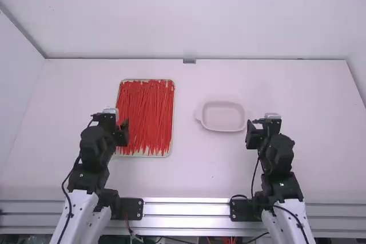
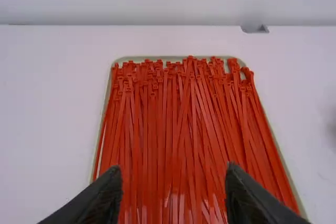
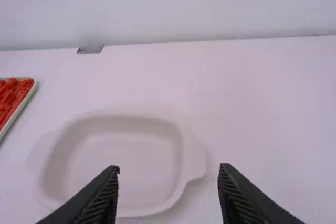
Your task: Fasten the cable tie
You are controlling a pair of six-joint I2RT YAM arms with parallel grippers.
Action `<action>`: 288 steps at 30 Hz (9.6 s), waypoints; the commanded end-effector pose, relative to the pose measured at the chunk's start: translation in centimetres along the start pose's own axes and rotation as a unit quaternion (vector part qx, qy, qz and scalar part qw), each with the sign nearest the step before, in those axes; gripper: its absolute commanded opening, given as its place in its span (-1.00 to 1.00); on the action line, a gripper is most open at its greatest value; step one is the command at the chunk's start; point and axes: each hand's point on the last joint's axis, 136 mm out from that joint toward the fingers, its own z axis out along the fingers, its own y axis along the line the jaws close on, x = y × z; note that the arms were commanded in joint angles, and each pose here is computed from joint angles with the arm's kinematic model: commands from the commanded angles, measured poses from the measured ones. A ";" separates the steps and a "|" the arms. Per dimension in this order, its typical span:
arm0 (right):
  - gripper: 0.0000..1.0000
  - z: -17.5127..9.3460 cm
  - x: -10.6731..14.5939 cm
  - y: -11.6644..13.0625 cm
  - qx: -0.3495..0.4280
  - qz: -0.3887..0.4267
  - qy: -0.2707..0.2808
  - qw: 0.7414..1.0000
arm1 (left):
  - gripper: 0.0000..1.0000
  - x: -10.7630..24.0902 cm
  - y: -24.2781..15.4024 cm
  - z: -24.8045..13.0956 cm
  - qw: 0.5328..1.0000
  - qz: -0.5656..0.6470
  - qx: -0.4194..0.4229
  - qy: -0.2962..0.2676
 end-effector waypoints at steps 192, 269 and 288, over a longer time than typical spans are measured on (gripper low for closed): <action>0.98 5.6 -2.8 6.3 -0.058 -0.032 0.089 0.994 | -0.96 3.3 -11.3 30.3 0.966 -0.015 0.061 0.252; 0.98 -1.9 -12.9 20.4 -0.469 0.010 -0.103 0.877 | -0.97 -17.3 -14.1 0.3 0.937 -0.046 0.296 -0.178; 0.98 2.9 -12.8 24.9 -0.478 0.061 -0.108 0.870 | -0.96 -19.4 -19.4 -1.9 0.877 -0.036 0.429 -0.212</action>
